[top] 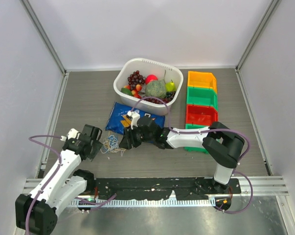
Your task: Untangle the cables
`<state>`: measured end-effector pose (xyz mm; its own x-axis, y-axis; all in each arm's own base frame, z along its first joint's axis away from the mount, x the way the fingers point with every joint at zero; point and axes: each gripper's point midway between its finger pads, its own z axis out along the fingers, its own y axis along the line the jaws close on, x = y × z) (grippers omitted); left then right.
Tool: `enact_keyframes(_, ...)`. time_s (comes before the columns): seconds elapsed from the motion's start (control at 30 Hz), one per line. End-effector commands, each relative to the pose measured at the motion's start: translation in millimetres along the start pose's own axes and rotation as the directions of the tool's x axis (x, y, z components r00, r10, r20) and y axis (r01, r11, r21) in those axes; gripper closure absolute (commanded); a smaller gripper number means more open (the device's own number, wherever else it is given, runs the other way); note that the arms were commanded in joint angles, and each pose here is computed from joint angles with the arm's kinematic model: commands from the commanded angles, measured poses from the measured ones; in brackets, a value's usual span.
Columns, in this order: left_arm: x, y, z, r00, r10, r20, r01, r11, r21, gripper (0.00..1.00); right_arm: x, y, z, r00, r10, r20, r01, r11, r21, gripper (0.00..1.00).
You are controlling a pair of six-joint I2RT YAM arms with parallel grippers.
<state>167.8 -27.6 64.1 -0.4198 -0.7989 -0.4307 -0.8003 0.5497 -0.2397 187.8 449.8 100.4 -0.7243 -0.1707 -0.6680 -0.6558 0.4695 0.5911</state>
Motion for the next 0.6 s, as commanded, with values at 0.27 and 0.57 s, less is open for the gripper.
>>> enact_keyframes(0.27,0,-38,8,0.999,-0.047,-0.019,0.05,0.984,0.171,0.31,-10,21,14,1.0,-0.012,0.019,0.013,0.996,-0.083,0.49)
enact_keyframes(0.57,-13,-24,-9,0.996,-0.077,0.035,0.071,0.985,0.159,0.34,-5,18,19,1.0,-0.006,0.004,0.006,0.997,-0.081,0.49)
